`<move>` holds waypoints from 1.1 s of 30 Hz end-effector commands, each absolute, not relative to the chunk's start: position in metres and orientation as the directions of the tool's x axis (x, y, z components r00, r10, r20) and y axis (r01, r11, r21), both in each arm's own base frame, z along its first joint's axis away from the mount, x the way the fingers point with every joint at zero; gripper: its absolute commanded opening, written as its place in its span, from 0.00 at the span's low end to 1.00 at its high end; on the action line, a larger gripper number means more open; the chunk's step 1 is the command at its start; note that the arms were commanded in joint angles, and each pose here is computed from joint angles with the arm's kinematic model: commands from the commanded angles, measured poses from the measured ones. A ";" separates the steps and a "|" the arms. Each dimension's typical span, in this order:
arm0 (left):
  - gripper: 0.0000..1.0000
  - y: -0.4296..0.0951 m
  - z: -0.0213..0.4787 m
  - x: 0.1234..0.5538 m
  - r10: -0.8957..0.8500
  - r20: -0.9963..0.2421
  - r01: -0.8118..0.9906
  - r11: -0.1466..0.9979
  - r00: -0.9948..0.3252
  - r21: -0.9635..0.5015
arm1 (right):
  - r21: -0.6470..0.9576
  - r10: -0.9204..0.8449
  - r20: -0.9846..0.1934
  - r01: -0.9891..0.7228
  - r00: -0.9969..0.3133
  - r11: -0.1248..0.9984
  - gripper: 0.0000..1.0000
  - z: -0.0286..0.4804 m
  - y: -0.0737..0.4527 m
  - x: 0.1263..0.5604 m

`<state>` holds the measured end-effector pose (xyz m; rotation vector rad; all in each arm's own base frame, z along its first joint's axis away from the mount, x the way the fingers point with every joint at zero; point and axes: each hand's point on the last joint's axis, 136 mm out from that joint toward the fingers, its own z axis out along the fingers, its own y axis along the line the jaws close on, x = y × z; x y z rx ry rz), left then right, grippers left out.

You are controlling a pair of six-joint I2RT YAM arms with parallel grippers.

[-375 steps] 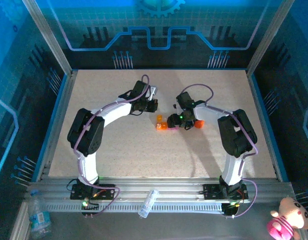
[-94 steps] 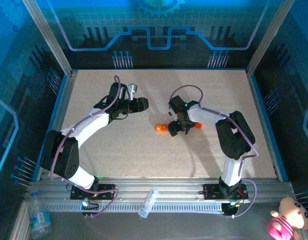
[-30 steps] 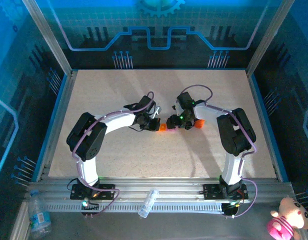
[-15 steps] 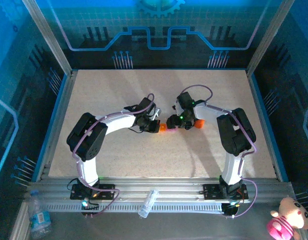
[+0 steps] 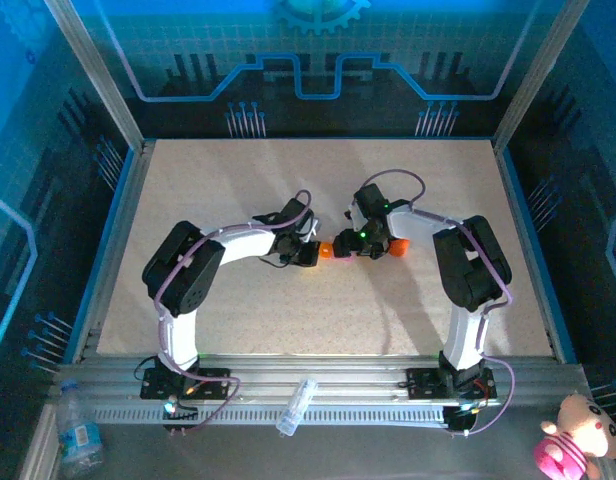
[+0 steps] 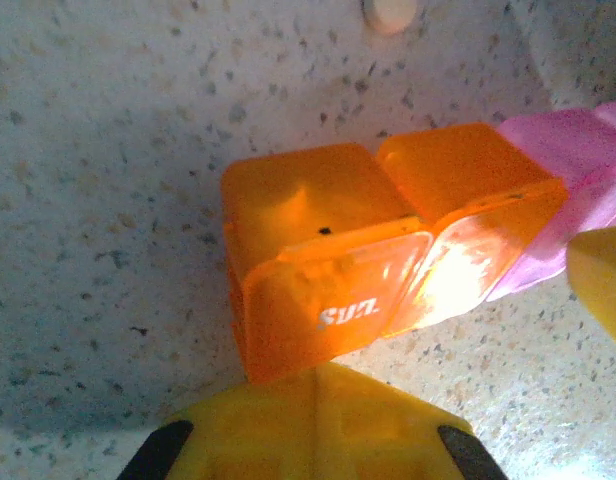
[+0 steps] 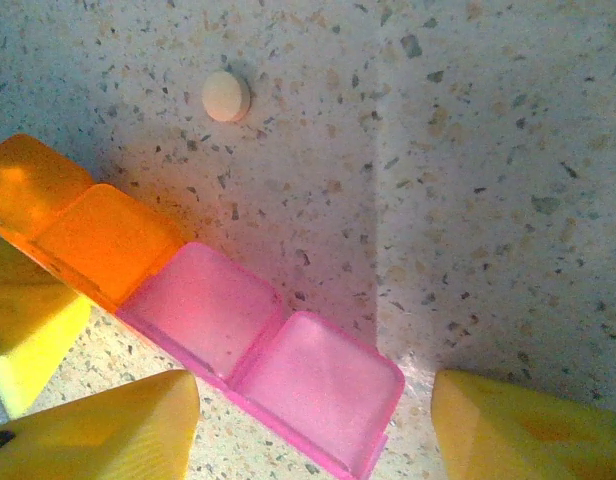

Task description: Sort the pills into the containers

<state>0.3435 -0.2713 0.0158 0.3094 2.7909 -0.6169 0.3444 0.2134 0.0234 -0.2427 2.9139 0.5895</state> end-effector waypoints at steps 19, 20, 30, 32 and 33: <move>0.12 -0.274 0.121 0.358 0.125 -0.481 0.332 0.866 -0.868 -0.375 | 0.336 -0.105 -0.144 -0.148 -0.984 0.930 0.66 0.026 0.196 0.360; 0.13 -0.273 0.126 0.359 0.120 -0.491 0.333 0.865 -0.863 -0.375 | 0.339 -0.102 -0.146 -0.147 -0.984 0.929 0.67 0.029 0.196 0.361; 0.21 -0.263 0.167 0.362 0.076 -0.575 0.337 0.868 -0.815 -0.364 | 0.396 -0.090 -0.234 -0.180 -0.968 0.901 0.72 0.079 0.201 0.372; 0.26 -0.257 0.181 0.363 0.054 -0.611 0.337 0.871 -0.790 -0.358 | 0.418 -0.079 -0.295 -0.203 -0.952 0.886 0.75 0.109 0.204 0.373; 0.29 -0.254 0.188 0.363 0.045 -0.627 0.337 0.872 -0.778 -0.355 | 0.422 -0.074 -0.323 -0.213 -0.944 0.881 0.76 0.122 0.204 0.373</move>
